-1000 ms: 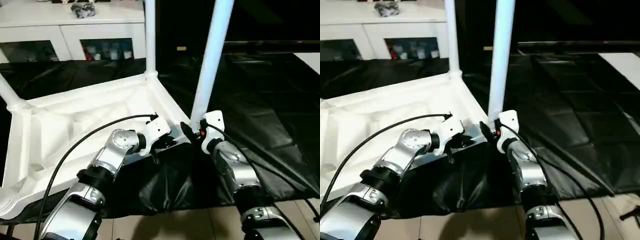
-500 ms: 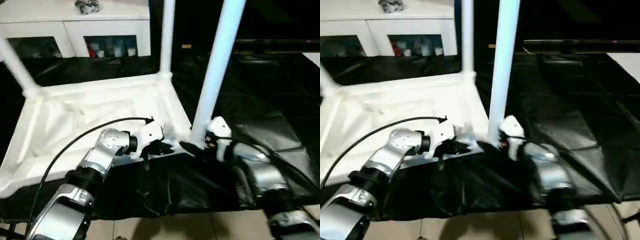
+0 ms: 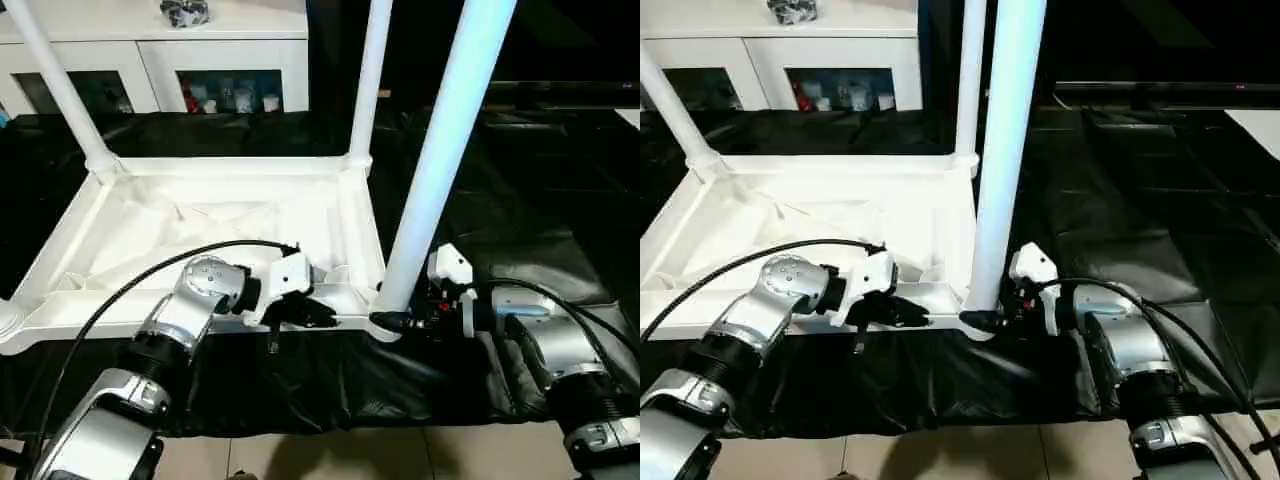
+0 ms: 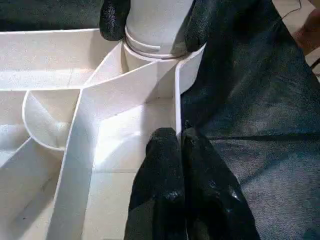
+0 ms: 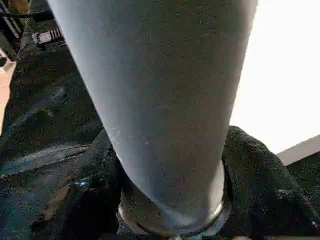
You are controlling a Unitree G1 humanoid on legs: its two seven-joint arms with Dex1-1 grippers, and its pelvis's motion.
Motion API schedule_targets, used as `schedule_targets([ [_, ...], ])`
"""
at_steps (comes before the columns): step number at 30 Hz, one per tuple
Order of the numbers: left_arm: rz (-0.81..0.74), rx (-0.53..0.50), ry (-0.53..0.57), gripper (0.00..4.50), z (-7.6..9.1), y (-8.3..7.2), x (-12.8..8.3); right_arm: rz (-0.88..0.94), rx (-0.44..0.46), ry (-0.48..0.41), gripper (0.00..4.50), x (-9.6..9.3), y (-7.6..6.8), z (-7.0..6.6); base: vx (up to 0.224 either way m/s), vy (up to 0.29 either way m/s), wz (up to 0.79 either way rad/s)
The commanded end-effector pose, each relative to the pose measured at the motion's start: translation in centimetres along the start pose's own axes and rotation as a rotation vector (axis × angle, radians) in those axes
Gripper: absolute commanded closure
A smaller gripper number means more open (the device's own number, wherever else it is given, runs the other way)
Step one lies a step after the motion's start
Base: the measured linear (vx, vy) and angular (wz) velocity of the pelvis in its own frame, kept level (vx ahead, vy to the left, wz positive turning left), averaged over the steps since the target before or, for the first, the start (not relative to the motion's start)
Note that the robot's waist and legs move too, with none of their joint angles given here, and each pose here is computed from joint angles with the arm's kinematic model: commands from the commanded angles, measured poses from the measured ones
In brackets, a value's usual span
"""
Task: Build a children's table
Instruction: Rotate leg to tighten
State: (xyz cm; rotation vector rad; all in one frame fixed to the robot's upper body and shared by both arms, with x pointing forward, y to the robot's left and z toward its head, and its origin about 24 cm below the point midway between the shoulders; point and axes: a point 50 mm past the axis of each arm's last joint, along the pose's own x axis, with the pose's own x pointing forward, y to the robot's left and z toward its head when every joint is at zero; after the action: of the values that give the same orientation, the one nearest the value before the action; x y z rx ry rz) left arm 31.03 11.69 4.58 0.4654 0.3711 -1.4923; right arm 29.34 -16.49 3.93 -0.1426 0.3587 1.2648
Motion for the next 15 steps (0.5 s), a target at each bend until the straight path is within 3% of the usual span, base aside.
schedule_targets([
  [1,-0.009,-0.019,0.056,4.5,-0.83,-0.32,0.14,0.13,-0.015,0.0,1.95,1.18,1.11,0.24,0.0,0.0,0.0],
  [10,-0.018,-0.024,0.06,4.5,-0.95,-0.46,0.12,0.125,-0.033,-0.004,1.98,1.41,1.45,0.07,0.0,0.0,0.0],
  [15,-0.012,-0.021,0.058,4.5,-0.93,-0.42,0.14,0.112,0.009,-0.04,1.98,1.21,1.18,0.39,0.0,0.0,0.0],
])
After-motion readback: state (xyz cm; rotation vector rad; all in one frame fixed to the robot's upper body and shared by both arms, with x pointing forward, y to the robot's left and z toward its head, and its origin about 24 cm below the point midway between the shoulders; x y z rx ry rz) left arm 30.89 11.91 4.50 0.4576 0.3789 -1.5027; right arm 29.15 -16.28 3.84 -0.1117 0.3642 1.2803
